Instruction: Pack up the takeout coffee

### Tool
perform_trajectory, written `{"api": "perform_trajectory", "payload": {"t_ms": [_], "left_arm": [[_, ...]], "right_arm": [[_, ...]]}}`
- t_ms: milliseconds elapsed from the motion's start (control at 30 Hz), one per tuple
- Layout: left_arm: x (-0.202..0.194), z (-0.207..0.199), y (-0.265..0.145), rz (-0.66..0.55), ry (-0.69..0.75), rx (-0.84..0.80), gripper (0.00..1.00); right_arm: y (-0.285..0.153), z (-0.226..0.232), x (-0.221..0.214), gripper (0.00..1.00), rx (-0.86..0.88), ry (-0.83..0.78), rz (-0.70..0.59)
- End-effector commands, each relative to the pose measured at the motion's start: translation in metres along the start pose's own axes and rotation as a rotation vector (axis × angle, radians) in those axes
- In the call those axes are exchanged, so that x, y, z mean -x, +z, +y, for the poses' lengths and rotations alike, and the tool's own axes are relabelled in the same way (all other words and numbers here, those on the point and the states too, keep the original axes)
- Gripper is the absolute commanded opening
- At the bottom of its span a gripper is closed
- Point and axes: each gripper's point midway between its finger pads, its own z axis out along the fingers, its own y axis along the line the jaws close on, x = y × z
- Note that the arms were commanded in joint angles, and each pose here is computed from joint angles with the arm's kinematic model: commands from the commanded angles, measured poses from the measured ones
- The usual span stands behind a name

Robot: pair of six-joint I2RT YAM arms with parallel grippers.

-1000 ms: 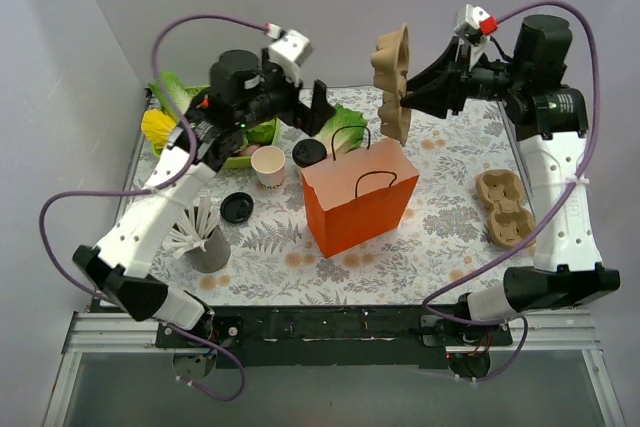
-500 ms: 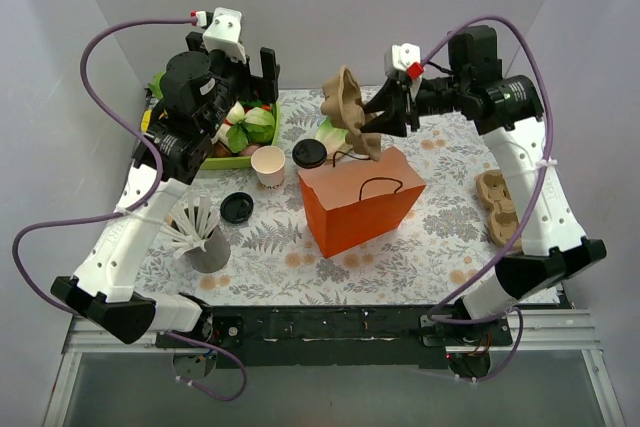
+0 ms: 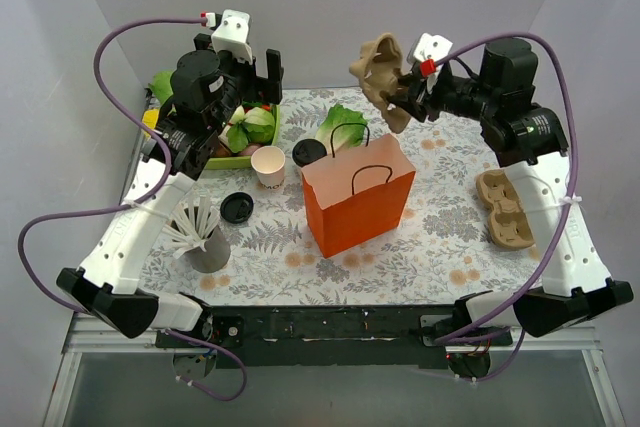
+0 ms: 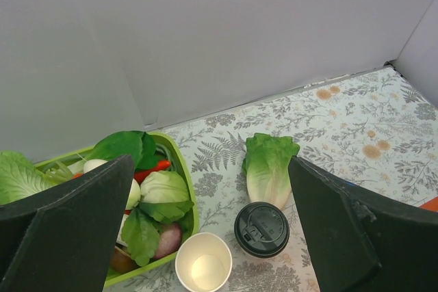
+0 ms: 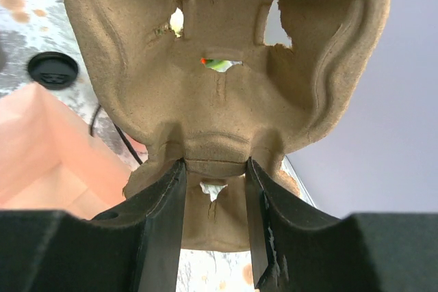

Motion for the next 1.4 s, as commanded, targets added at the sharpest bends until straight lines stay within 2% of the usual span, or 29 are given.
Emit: {"api": "perform_trajectory", "payload": {"t_ms": [0,267,533,967,1133,1367], "left_arm": [[0.009,-0.001,-0.004,-0.024,-0.015,-0.011,0.98],[0.008,0.0,-0.003,-0.024,-0.013,-0.007,0.98],[0.01,0.0,-0.004,-0.026,-0.006,-0.008,0.98],[0.001,-0.004,0.002,-0.005,0.001,-0.024,0.98],[-0.004,-0.006,0.003,0.009,-0.001,-0.036,0.98],[-0.012,-0.008,0.001,0.031,0.01,-0.052,0.98]], "right_arm": [[-0.024,-0.02,-0.006,0.01,-0.132,0.028,0.047],[-0.033,0.048,-0.019,0.01,0.156,0.063,0.055],[-0.022,0.085,-0.038,0.01,0.38,0.121,0.113],[0.0,0.138,-0.042,0.01,0.652,0.02,0.089],[0.012,0.146,-0.045,0.01,0.683,0.015,0.081],[0.03,0.129,-0.023,0.01,0.592,0.055,-0.011]]}}
